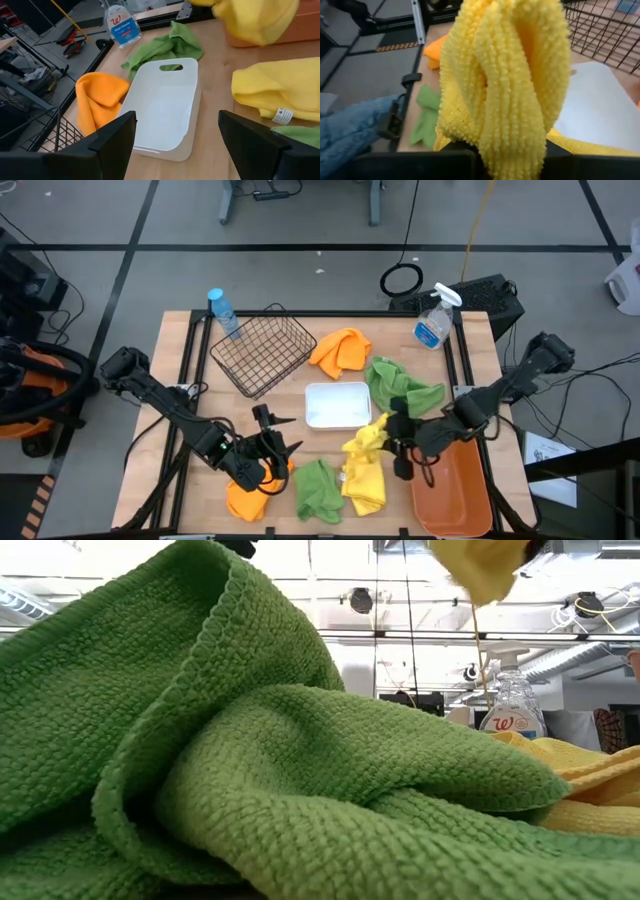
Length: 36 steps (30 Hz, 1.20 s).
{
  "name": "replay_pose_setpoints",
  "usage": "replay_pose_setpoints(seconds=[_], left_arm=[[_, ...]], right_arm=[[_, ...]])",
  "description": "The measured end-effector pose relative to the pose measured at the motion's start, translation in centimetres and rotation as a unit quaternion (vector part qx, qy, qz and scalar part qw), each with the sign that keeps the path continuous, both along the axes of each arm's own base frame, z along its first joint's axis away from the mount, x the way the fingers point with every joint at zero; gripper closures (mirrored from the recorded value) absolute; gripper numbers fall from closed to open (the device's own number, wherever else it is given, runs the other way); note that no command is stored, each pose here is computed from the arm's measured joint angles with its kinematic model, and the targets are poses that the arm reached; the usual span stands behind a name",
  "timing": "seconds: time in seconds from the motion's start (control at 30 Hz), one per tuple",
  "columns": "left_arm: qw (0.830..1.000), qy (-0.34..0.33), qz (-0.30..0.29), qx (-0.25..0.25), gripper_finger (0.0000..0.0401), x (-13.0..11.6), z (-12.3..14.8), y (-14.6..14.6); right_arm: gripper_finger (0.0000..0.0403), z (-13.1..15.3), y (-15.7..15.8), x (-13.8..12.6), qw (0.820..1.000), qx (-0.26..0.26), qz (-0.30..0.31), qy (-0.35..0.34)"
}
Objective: Sort microfiber towel by color & place in baskets
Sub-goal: Put the left yellow microfiber towel into the orange bin
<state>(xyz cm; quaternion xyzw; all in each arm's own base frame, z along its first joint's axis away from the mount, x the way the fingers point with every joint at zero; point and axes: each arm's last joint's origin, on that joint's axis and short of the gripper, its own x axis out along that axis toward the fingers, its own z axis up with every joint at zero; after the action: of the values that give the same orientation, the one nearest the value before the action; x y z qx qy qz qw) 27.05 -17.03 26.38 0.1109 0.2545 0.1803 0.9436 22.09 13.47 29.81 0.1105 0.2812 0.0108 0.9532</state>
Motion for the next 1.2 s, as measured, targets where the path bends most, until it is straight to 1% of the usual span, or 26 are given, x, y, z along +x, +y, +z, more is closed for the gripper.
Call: replay_pose_setpoints(seconds=[0.1, 0.23, 0.4, 0.47, 0.57, 0.73, 0.97, 1.1, 1.2], left_arm=[[1.0, 0.0, 0.0, 0.0, 0.0111, 0.0, -0.2, 0.0], [1.0, -0.005, 0.0, -0.004, 0.0111, 0.0, -0.2, 0.0], [1.0, -0.013, 0.003, -0.01, 0.0111, 0.2, -0.1, 0.0], [1.0, -0.015, 0.006, -0.013, 0.0111, 0.2, -0.1, 0.1], [1.0, -0.018, 0.012, -0.018, 0.0111, 0.4, -0.1, 0.3], [0.999, -0.02, 0.019, -0.021, 0.0111, 0.6, -0.1, 0.6], [0.999, -0.024, 0.023, -0.027, 0.0111, 0.9, -0.1, 0.9], [0.999, -0.024, 0.023, -0.027, 0.0111, 0.9, -0.1, 0.9], [0.999, -0.024, 0.023, -0.027, 0.0111, 0.9, -0.1, 0.9]], right_arm=[[0.0359, 0.4, 0.0, -1.5, 1.0, 0.015, 0.005, 0.019], [0.0359, 0.7, -0.2, -3.1, 0.997, 0.054, -0.005, 0.048], [0.0359, 0.8, 0.1, -4.1, 0.996, 0.069, -0.005, 0.062], [0.0359, 0.5, 0.3, -4.5, 0.995, 0.069, -0.005, 0.076], [0.0359, 0.3, 0.5, -4.9, 0.991, 0.086, 0.001, 0.106], [0.0359, -0.2, 0.9, -5.7, 0.975, 0.136, 0.022, 0.173], [0.0359, -0.7, 1.3, -6.8, 0.94, 0.201, 0.033, 0.274], [0.0359, -0.8, 1.8, -7.4, 0.925, 0.216, 0.045, 0.308], [0.0359, -0.8, 2.1, -7.9, 0.925, 0.207, 0.06, 0.312]])
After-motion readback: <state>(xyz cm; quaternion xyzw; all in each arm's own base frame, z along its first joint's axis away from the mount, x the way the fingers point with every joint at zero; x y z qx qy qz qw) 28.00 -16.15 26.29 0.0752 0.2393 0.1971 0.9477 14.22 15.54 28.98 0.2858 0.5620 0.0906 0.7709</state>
